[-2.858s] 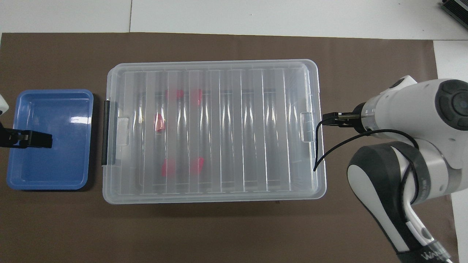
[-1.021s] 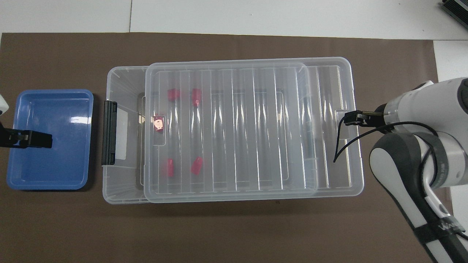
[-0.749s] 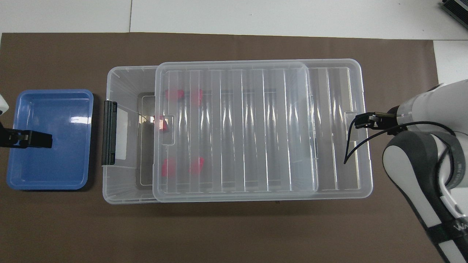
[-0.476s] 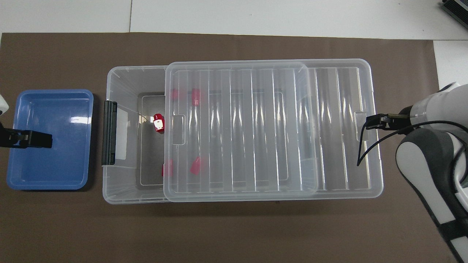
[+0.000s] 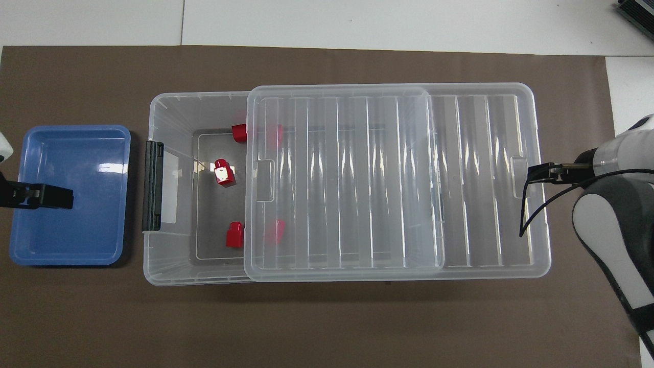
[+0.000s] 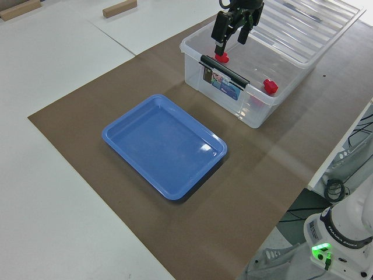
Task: Place red block in blue tray from box
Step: 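Reach the left gripper into the box toward a red block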
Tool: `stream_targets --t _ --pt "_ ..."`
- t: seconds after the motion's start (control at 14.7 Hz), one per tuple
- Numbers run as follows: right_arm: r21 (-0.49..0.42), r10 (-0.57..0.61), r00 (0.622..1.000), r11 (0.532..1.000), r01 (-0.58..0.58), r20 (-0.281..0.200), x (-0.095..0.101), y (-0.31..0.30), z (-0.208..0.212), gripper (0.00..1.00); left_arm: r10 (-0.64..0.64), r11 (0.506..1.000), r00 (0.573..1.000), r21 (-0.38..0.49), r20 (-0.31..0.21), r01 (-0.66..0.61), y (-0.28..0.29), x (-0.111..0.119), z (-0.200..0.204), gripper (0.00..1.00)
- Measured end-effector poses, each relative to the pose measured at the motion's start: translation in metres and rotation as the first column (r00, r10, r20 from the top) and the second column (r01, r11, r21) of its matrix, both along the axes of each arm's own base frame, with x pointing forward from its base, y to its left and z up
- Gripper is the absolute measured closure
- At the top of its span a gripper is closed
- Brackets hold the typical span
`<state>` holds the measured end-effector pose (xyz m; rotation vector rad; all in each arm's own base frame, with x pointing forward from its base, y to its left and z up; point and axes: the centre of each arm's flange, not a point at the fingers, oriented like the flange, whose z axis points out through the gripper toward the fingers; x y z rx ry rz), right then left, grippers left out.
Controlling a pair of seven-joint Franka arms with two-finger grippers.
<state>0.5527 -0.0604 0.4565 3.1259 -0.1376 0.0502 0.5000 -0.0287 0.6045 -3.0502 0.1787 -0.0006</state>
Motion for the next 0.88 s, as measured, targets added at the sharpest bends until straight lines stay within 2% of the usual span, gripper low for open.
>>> stream_targets --t 0.14,0.2,0.41,0.61,0.75,0.88 --pt "0.000 0.000 1.000 1.000 0.000 0.000 -0.001 -0.009 0.000 0.03 -0.007 1.000 1.000 0.001 0.001 0.007 -0.010 -0.001 0.000 0.00" --pt "-0.001 -0.001 1.000 1.000 0.001 0.000 -0.002 -0.013 0.000 0.02 0.030 1.000 1.000 -0.009 0.006 -0.030 -0.013 -0.001 0.000 0.00" --pt "-0.001 -0.010 1.000 1.000 0.010 0.000 -0.003 -0.022 0.000 0.02 0.244 0.967 0.969 -0.089 0.038 -0.240 -0.037 0.001 0.003 0.00" --pt "-0.001 -0.024 1.000 1.000 0.024 0.000 -0.004 -0.030 0.000 0.02 0.357 0.929 0.930 -0.135 0.085 -0.344 -0.071 0.003 0.002 0.00" --pt "-0.001 -0.025 1.000 1.000 0.025 0.000 -0.004 -0.030 0.000 0.01 0.405 0.908 0.907 -0.171 0.117 -0.384 -0.088 0.005 -0.007 0.00" --pt "-0.001 -0.024 1.000 1.000 0.024 0.002 -0.004 -0.030 0.001 0.01 0.401 0.908 0.906 -0.190 0.132 -0.374 -0.105 0.004 -0.024 0.00"
